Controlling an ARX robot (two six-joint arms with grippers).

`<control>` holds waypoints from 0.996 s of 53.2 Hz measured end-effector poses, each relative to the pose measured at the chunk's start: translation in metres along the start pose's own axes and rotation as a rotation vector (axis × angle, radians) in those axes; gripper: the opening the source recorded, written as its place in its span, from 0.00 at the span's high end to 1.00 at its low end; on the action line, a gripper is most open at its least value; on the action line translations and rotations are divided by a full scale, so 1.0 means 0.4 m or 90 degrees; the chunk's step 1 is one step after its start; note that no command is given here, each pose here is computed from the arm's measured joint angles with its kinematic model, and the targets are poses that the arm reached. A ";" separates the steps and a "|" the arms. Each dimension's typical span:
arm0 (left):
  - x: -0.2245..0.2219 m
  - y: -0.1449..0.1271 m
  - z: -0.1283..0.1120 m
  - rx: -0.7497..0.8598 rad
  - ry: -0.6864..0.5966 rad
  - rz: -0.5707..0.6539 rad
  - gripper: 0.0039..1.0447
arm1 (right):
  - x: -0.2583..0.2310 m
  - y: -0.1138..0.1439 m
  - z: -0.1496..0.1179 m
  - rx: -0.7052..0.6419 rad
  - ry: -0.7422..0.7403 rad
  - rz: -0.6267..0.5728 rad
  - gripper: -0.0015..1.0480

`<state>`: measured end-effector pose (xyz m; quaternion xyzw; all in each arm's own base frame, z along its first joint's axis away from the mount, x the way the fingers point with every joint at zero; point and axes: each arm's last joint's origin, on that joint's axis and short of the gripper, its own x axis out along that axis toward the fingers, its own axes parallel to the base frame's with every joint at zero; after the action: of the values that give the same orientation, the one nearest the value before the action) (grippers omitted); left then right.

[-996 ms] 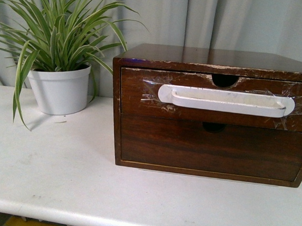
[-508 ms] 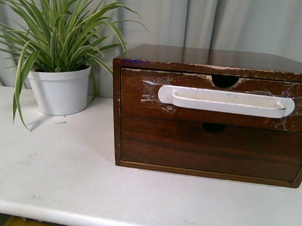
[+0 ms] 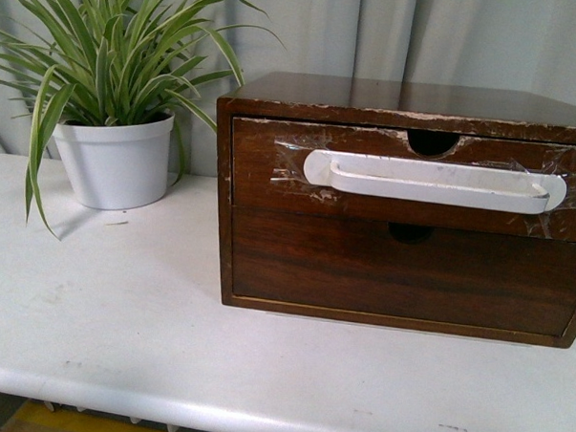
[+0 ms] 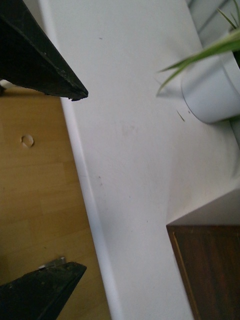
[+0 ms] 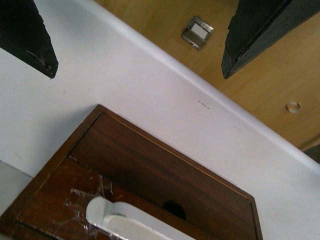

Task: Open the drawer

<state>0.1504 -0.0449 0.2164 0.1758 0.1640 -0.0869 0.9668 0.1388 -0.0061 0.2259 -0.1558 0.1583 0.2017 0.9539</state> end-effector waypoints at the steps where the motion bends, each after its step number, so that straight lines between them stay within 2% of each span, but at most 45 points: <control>1: 0.007 0.000 0.012 0.014 0.002 -0.011 0.06 | 0.005 -0.006 0.013 -0.019 0.000 0.005 0.09; 15: 0.111 -0.031 0.186 0.255 -0.033 -0.204 0.06 | 0.066 -0.052 0.112 -0.115 0.024 0.042 0.09; 28: 0.186 -0.092 0.323 0.398 -0.055 -0.339 0.06 | 0.124 -0.074 0.185 -0.178 0.046 0.074 0.09; 38: 0.245 -0.152 0.393 0.476 -0.047 -0.420 0.06 | 0.170 -0.072 0.211 -0.232 0.079 0.123 0.09; 53: 0.326 -0.205 0.433 0.529 -0.024 -0.475 0.06 | 0.235 -0.069 0.230 -0.286 0.109 0.161 0.09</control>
<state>0.3030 -0.1989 0.2988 0.4707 0.1500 -0.4837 0.7225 0.2545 0.0346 0.2810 -0.3592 0.2081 0.3351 0.8458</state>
